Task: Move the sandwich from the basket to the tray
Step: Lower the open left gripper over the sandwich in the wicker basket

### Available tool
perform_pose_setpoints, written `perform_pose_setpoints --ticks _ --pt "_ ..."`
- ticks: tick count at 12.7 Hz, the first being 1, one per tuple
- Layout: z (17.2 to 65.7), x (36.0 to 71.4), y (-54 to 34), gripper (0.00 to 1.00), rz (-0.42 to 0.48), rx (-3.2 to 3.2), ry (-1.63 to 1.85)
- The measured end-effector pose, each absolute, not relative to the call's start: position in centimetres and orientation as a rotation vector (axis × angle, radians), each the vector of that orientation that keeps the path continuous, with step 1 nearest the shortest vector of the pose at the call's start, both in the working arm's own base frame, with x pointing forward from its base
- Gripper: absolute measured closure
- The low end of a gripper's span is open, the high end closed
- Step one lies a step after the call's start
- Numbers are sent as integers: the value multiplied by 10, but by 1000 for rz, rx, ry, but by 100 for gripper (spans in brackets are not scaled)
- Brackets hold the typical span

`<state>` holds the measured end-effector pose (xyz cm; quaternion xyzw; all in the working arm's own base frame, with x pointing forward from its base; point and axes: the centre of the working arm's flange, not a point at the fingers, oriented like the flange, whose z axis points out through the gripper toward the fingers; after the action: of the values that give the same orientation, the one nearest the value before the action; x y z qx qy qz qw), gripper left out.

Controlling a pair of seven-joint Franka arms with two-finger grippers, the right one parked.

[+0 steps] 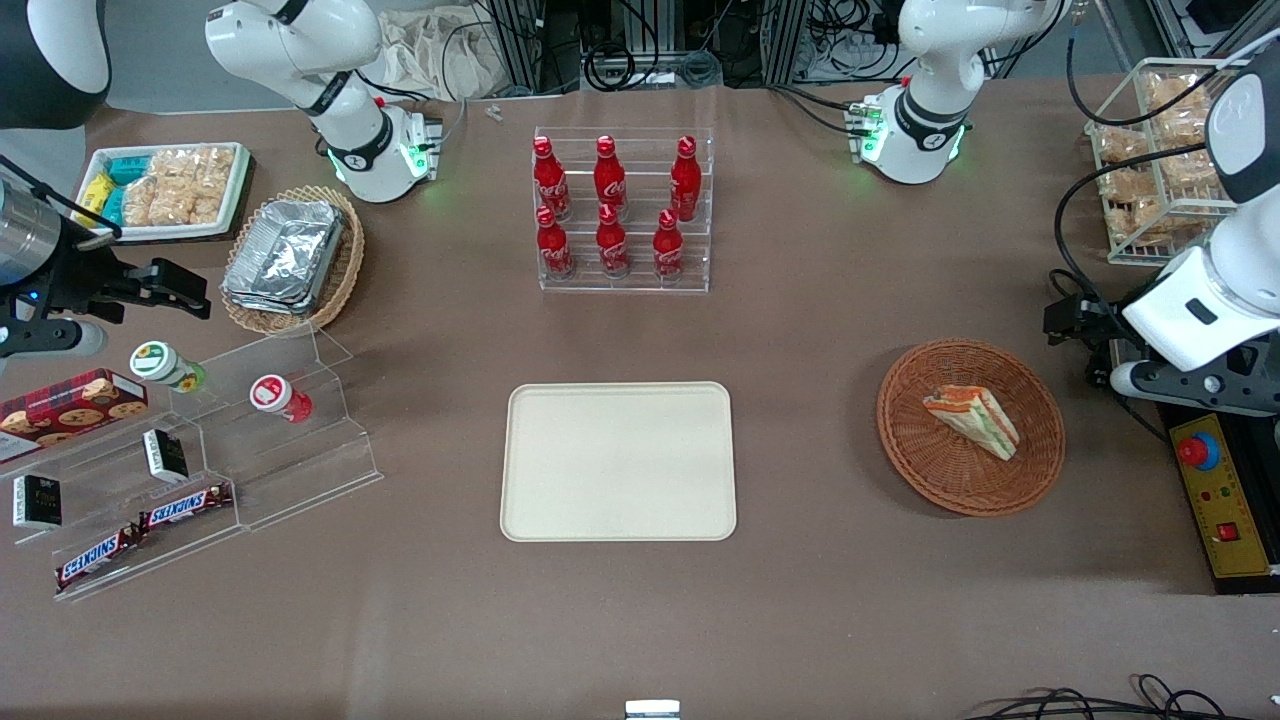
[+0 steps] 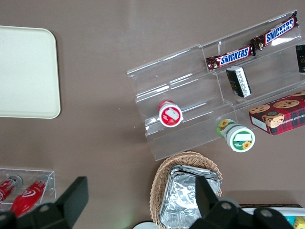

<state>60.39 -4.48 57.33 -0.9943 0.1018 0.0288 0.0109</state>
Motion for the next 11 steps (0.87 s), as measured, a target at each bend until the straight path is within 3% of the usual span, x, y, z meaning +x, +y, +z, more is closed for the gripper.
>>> perform_pose_setpoints --ticks 4,7,11 --pt "567 607 -38 0 106 -3108 265" --pt "531 614 -35 0 181 -3102 -218" --pt "448 613 -36 0 131 -2977 -837"
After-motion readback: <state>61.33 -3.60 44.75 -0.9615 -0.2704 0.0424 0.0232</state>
